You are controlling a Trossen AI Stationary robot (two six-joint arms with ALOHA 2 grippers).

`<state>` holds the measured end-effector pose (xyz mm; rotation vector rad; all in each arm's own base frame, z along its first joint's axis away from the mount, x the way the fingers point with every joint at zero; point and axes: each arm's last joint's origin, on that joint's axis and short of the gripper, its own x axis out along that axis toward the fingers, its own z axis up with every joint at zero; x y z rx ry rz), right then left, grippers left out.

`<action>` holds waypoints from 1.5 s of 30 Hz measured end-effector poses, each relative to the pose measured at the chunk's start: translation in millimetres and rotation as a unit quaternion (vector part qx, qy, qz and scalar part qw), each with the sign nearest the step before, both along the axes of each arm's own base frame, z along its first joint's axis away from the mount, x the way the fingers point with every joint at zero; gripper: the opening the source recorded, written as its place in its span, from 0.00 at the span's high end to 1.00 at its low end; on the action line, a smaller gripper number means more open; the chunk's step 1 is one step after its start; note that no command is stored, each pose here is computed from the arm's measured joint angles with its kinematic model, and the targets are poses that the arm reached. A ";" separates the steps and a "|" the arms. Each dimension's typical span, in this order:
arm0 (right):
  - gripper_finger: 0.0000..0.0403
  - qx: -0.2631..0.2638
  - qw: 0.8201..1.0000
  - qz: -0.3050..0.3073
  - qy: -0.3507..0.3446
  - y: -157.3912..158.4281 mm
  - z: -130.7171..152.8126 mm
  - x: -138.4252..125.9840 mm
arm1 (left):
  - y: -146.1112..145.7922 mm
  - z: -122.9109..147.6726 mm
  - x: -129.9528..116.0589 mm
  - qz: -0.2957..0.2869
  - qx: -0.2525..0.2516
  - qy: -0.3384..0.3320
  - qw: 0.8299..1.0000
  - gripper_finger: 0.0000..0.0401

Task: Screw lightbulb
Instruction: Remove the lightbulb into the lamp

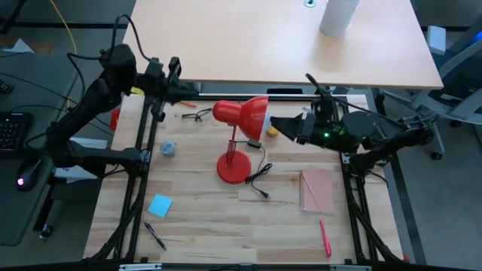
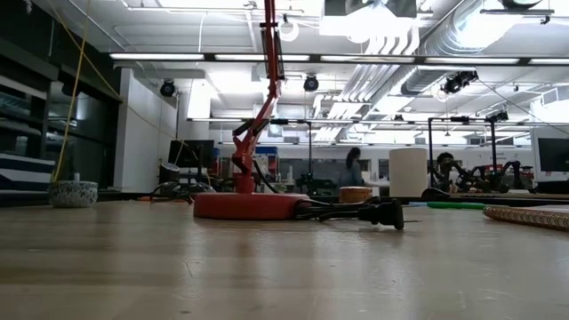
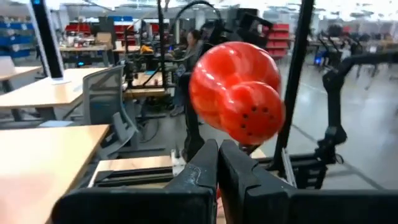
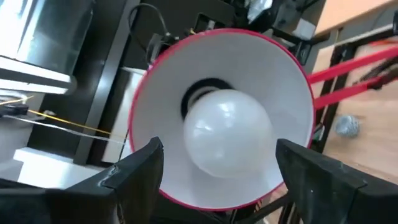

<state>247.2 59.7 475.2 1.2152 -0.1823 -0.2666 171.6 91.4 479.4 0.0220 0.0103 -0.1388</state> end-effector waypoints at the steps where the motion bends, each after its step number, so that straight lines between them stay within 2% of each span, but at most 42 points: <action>1: 0.26 0.004 1.000 0.003 0.001 0.5 -1.0 1.2 | -2.7 0.0 0.1 -0.004 0.008 0.000 1.000 1.00; 10: 0.26 0.041 0.999 0.001 -0.006 -1.0 -6.1 12.4 | -12.3 -2.6 21.9 -0.049 0.041 -0.011 0.998 1.00; 16: 0.26 0.056 0.998 0.009 -0.012 -1.3 -11.9 27.5 | -6.1 -8.5 39.5 -0.038 0.047 -0.009 0.998 1.00; 20: 0.26 0.056 0.998 -0.011 -0.015 -5.7 -12.0 29.0 | -5.5 -10.4 44.4 -0.041 0.047 -0.007 0.998 1.00; 26: 0.26 0.053 0.998 -0.013 -0.017 -10.7 -11.8 30.9 | -11.2 -10.5 46.6 -0.054 0.046 -0.007 0.997 1.00; 33: 0.26 0.003 1.000 -0.030 0.001 -11.6 -12.0 30.4 | -16.4 -10.6 48.5 -0.065 0.045 -0.007 0.997 1.00; 36: 0.26 0.006 1.000 -0.029 0.002 -11.6 -12.5 30.4 | -16.8 -10.6 48.6 -0.066 0.045 -0.007 0.997 1.00; 42: 0.26 0.044 0.999 -0.030 -0.011 -11.6 -12.5 30.4 | -16.8 -10.6 48.6 -0.066 0.045 -0.007 0.997 1.00; 45: 0.26 0.034 0.999 -0.027 -0.007 -11.5 -12.5 30.4 | -16.9 -10.6 48.6 -0.066 0.045 -0.007 0.997 1.00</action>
